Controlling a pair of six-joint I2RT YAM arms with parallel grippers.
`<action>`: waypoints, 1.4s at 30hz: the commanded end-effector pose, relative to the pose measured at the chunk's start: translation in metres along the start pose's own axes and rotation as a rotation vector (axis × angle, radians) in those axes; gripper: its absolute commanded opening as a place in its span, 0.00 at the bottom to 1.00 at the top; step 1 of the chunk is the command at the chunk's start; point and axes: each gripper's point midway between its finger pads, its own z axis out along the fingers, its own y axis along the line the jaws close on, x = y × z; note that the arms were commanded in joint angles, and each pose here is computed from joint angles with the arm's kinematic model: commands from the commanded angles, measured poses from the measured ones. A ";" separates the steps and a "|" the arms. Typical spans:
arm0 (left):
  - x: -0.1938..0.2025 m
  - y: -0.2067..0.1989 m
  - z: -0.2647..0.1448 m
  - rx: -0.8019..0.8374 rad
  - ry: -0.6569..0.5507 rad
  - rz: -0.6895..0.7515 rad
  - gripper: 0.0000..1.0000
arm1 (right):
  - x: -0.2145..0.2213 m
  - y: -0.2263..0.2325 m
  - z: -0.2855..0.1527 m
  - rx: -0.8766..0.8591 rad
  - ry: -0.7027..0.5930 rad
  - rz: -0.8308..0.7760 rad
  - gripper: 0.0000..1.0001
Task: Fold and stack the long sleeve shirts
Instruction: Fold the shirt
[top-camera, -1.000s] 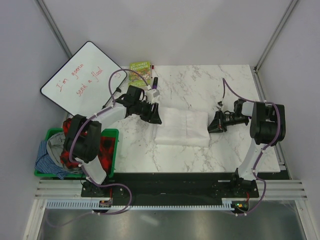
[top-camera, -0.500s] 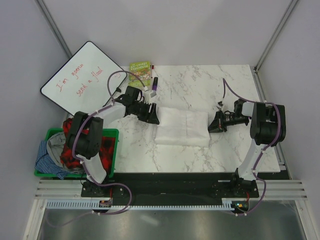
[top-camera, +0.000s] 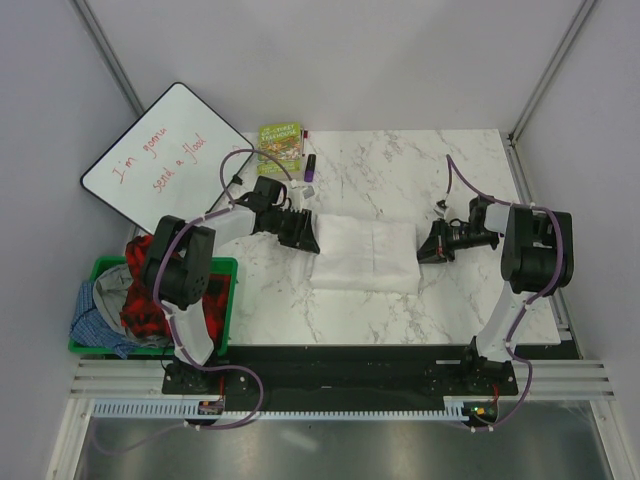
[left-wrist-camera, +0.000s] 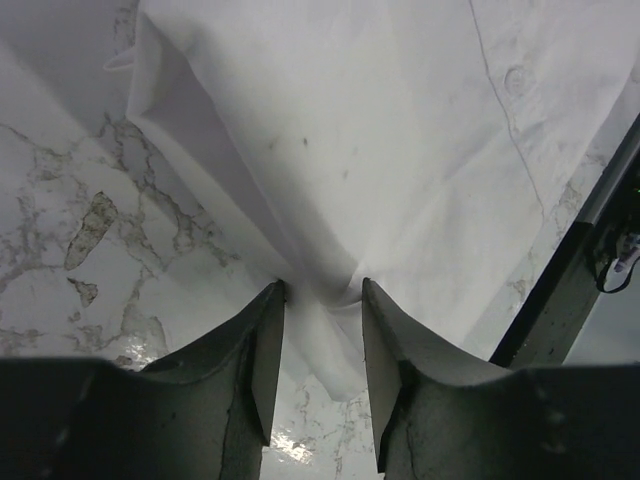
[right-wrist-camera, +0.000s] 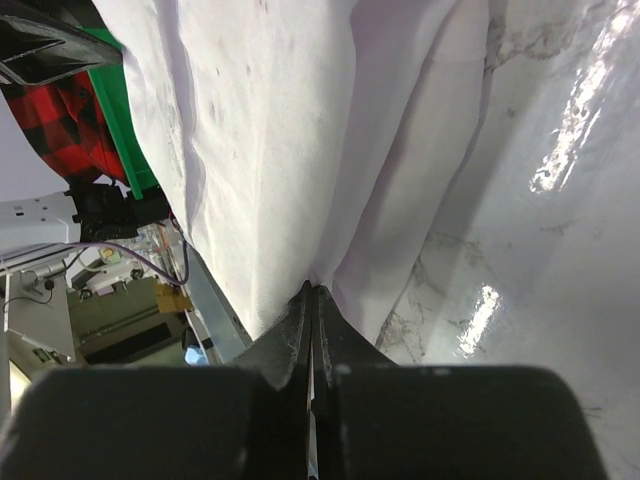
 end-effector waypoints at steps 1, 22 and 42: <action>-0.014 -0.013 0.002 0.085 -0.032 -0.025 0.40 | -0.010 0.011 -0.007 0.002 -0.033 -0.064 0.00; -0.018 -0.006 -0.022 0.014 -0.092 -0.028 0.42 | -0.009 0.004 -0.009 0.056 -0.014 -0.073 0.00; 0.007 -0.021 -0.022 0.064 -0.060 -0.125 0.43 | -0.008 0.003 -0.009 0.055 -0.006 -0.071 0.00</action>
